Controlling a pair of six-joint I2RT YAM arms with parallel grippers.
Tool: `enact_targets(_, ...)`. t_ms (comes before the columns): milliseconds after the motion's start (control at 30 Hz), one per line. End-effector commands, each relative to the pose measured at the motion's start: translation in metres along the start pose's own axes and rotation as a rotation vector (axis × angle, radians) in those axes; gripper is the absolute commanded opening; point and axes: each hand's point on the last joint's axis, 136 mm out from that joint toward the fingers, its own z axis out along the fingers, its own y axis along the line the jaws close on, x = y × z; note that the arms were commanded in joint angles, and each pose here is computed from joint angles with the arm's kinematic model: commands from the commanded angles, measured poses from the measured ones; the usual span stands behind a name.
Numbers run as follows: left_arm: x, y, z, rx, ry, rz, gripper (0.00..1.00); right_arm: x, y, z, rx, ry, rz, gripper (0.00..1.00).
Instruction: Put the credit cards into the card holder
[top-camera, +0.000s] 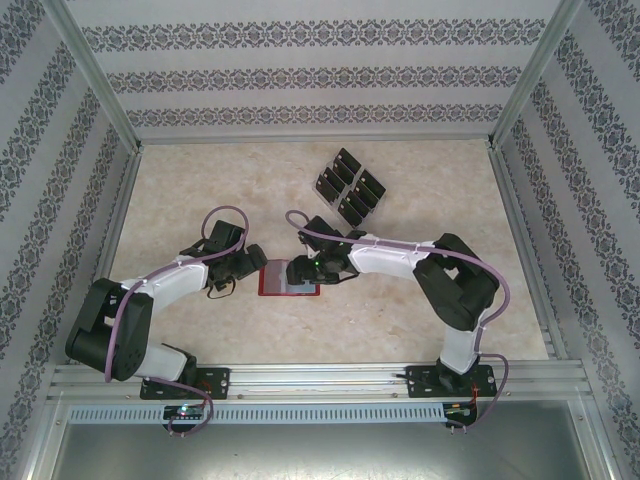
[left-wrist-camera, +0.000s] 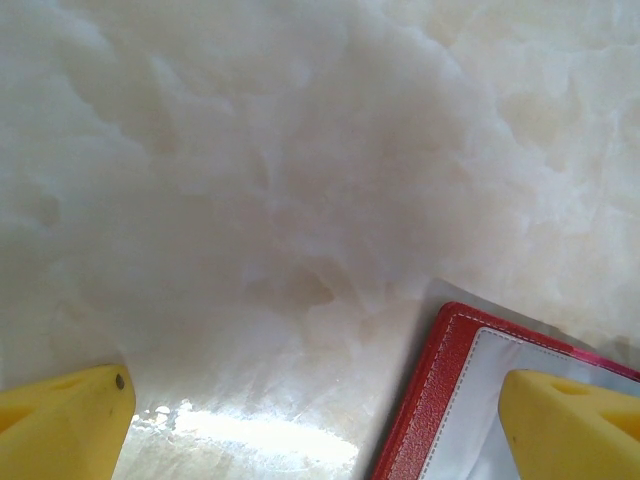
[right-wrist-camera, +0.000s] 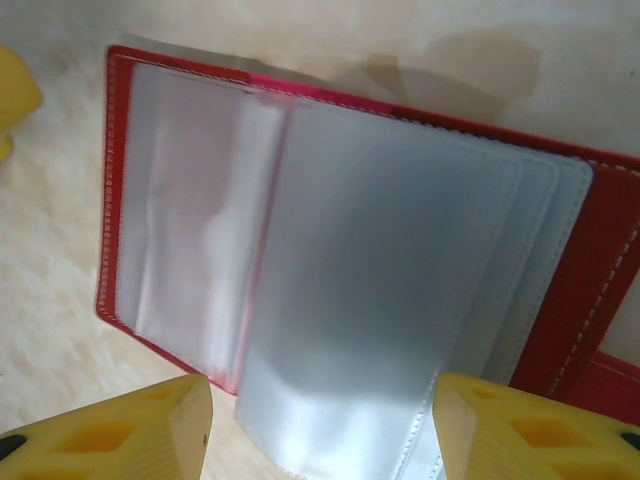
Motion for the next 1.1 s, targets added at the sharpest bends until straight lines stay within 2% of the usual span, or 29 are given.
enact_targets(0,0.0,0.003,0.002,0.007,-0.002,0.01,0.94,-0.002,-0.011,0.007,0.025,-0.006,0.03,0.61)
enact_targets(767,-0.01,-0.008,-0.009,0.033,-0.026,0.018,0.94,-0.014,0.041,-0.002,-0.112,-0.004,-0.028,0.59)
enact_targets(1067,-0.036,0.003,-0.028,0.036,-0.082,-0.036,0.94,-0.021,0.069,0.006,-0.156,0.023,-0.062,0.59)
